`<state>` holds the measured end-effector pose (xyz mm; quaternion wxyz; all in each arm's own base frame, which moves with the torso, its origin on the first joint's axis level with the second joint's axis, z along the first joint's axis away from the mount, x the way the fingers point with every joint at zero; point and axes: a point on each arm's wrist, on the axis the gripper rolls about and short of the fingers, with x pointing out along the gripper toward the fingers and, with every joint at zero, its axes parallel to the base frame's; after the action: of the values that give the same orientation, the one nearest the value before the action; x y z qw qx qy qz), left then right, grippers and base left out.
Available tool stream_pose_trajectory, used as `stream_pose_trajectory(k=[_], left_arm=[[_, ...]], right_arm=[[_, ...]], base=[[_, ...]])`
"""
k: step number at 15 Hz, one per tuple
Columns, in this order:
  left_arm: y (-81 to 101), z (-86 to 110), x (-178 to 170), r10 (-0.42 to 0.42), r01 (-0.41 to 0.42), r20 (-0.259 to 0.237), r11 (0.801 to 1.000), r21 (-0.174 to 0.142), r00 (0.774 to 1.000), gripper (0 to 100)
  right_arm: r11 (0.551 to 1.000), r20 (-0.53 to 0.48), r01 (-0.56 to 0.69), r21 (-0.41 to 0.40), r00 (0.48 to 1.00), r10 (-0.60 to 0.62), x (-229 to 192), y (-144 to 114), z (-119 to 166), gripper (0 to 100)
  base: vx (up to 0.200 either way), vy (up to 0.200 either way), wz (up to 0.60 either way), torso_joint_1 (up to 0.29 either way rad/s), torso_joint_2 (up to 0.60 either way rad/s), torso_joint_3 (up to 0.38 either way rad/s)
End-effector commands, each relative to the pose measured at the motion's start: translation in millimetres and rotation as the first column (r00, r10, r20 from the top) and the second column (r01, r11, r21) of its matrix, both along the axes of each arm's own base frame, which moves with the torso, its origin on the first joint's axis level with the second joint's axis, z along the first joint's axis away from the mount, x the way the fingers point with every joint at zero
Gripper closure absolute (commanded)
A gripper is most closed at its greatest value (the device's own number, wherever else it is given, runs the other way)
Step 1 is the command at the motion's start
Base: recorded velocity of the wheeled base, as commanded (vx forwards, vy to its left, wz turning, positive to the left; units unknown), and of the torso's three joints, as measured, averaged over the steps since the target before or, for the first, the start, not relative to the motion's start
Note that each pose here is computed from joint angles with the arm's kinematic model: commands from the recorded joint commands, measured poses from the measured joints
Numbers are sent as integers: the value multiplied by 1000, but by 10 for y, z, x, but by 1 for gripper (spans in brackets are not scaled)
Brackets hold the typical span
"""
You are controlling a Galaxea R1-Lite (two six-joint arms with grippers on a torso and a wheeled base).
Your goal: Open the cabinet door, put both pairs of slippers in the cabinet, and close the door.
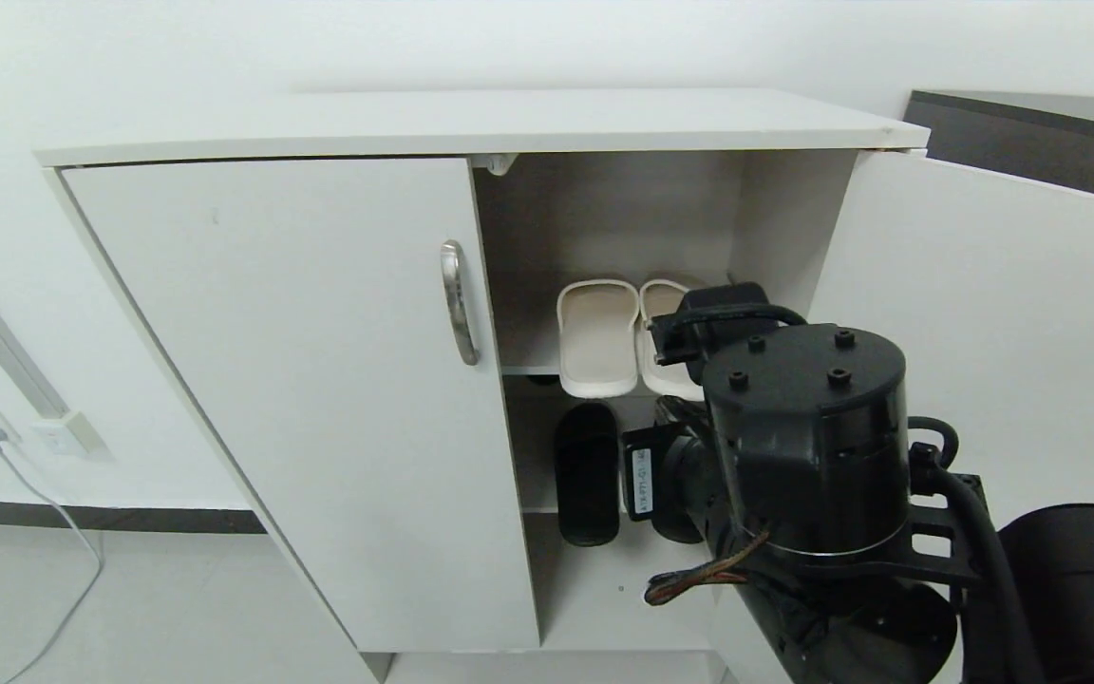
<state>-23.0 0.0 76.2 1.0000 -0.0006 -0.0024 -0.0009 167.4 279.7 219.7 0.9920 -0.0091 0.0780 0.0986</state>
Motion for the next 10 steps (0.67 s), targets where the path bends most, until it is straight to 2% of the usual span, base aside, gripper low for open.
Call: stream_pose_trajectory(k=[1,10], left_arm=[[0,-1,1,0,0,-2,1000,0,1000,100],[0,-1,1,0,0,-2,1000,0,1000,100]], right_arm=[[1000,-2,1,-4,1000,-1,9,8,-16,100],[1000,-18,16,-15,1000,-17,112,-58,-127,100]], base=[[-200,0,0,2,2,2],[-200,0,0,2,3,2]])
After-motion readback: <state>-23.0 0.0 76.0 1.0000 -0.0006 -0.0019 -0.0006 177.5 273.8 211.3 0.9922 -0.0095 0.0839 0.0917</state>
